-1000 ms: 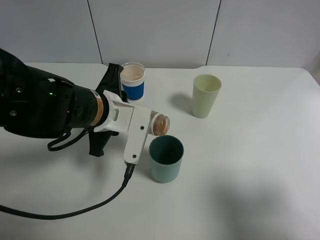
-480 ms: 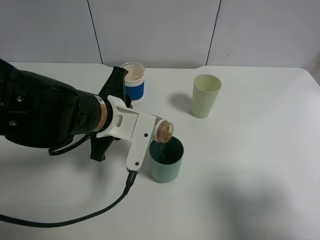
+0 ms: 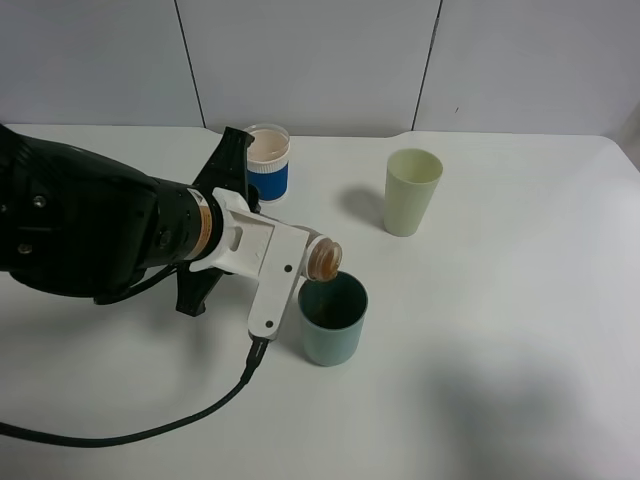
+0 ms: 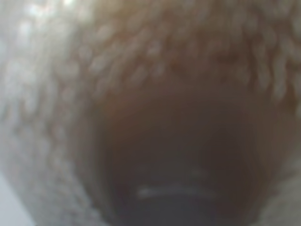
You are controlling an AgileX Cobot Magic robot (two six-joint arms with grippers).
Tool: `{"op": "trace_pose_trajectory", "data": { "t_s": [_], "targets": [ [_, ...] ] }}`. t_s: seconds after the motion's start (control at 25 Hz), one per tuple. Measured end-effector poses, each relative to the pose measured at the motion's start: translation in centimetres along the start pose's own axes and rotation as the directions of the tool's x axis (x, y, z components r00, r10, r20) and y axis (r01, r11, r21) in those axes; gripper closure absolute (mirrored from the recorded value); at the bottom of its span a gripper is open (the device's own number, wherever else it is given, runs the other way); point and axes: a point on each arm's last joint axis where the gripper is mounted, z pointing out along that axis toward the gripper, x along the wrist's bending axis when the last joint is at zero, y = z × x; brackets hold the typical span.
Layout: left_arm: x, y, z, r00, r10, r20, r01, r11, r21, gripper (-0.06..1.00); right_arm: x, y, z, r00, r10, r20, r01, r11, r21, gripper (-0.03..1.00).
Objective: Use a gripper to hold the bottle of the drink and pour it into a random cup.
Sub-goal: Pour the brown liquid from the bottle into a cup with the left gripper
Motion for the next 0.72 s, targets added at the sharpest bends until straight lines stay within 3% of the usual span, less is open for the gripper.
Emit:
{"op": "trace_pose_trajectory", "data": {
  "t_s": [0.72],
  "targets": [
    [0.26, -0.22, -0.01, 0.998, 0.048, -0.027, -0.047, 0.999, 0.026, 0.61, -0.04, 0.00, 0.00, 1.000, -0.002, 0.005, 0.002, 1.000, -0.001, -0.03]
  ]
}}
